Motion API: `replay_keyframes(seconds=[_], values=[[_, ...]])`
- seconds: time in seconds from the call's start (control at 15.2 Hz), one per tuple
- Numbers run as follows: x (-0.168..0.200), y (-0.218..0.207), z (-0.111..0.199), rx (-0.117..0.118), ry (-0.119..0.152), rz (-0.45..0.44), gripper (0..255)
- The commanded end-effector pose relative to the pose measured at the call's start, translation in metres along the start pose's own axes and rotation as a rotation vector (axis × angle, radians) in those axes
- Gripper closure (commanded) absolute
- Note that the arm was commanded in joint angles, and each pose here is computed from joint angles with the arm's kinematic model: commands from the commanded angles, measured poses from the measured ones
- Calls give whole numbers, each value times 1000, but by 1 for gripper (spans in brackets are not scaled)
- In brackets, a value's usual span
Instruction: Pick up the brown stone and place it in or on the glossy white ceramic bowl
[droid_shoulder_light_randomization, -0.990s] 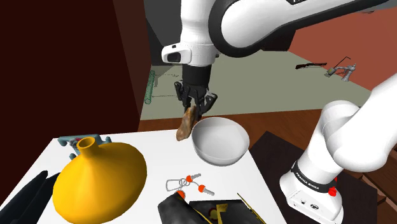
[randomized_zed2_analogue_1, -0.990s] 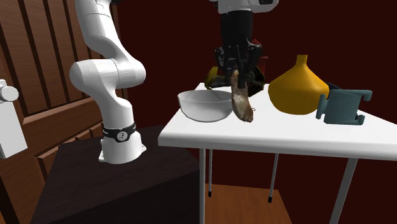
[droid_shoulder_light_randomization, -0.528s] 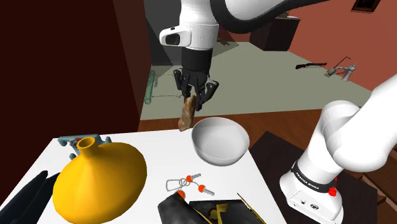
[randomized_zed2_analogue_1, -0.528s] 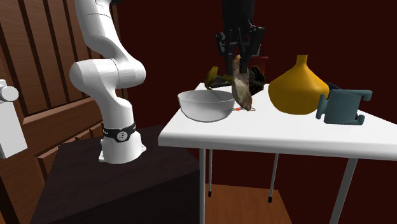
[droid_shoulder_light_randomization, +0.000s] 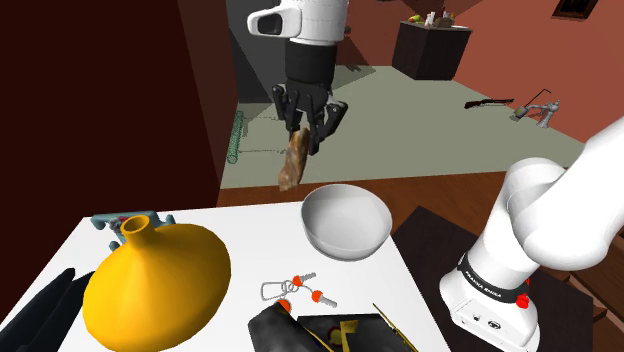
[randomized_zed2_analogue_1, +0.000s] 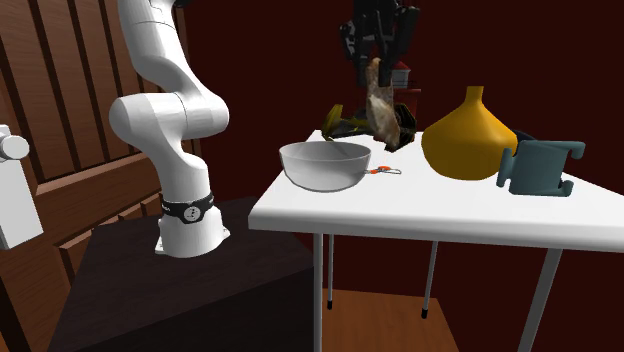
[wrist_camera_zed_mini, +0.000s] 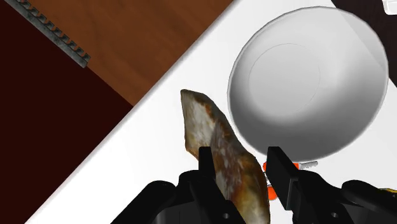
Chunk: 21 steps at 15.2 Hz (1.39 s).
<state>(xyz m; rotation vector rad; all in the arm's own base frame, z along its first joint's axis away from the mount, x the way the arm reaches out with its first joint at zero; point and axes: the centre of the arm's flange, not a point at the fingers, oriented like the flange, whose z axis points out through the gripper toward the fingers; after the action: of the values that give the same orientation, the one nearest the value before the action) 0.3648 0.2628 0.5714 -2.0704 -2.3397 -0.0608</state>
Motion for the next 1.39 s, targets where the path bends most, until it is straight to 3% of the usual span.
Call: replay_keyframes(seconds=[0.0,0.33,0.92,1.32], values=[[0,0,-9,0,0,0,255],[1,0,-31,0,0,0,255],[-43,-110,-74,0,0,0,255],[-44,-111,-42,0,0,0,255]])
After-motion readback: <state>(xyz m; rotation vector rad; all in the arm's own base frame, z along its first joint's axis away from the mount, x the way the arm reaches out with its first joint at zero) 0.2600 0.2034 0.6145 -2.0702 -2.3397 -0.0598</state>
